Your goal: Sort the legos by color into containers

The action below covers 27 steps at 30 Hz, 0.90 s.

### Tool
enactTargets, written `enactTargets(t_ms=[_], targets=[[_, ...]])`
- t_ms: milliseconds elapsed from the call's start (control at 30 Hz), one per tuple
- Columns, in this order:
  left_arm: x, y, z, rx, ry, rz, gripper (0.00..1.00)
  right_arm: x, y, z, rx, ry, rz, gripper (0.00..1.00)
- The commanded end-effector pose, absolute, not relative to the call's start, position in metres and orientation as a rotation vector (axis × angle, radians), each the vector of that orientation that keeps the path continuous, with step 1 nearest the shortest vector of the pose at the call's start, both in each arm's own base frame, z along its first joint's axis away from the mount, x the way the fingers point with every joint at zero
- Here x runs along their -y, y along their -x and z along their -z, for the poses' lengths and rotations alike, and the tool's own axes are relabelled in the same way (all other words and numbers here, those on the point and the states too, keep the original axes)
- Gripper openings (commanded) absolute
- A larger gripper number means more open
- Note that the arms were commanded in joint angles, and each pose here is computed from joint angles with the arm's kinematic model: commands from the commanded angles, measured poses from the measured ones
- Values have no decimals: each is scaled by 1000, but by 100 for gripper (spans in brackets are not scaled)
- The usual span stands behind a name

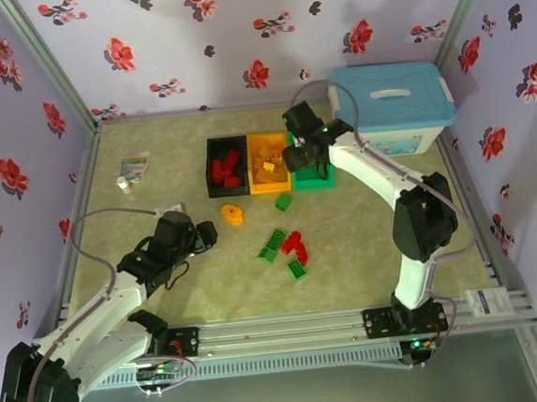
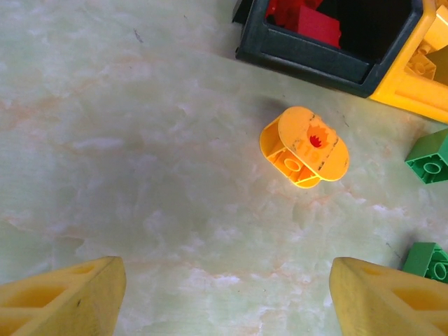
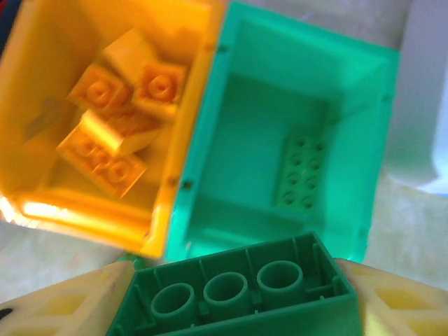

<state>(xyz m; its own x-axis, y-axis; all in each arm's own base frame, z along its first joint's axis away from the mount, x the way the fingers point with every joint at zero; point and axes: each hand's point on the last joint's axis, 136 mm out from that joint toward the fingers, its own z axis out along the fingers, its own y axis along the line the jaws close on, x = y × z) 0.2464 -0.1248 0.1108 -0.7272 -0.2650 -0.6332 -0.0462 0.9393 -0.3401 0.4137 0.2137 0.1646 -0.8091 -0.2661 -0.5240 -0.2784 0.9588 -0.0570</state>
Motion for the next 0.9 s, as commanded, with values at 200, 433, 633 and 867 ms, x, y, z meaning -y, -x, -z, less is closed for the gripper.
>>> enactTargets(t_ms=[200,433,633,867], targets=[[132,-246,-114,-2362,184,414,77,-194,-453,-147,-2650,301,53,92],[137,-251,-115,-2364,162,412,77,-198,-443,-177,-2551,268,-6,99],[158,-265,-110,-2398,112,444,83,-205,-405,-187,-2508,258,-127,99],[208,-278,-106,-2461,-56,468,83,-200,-354,-161,-2545,238,-218,99]])
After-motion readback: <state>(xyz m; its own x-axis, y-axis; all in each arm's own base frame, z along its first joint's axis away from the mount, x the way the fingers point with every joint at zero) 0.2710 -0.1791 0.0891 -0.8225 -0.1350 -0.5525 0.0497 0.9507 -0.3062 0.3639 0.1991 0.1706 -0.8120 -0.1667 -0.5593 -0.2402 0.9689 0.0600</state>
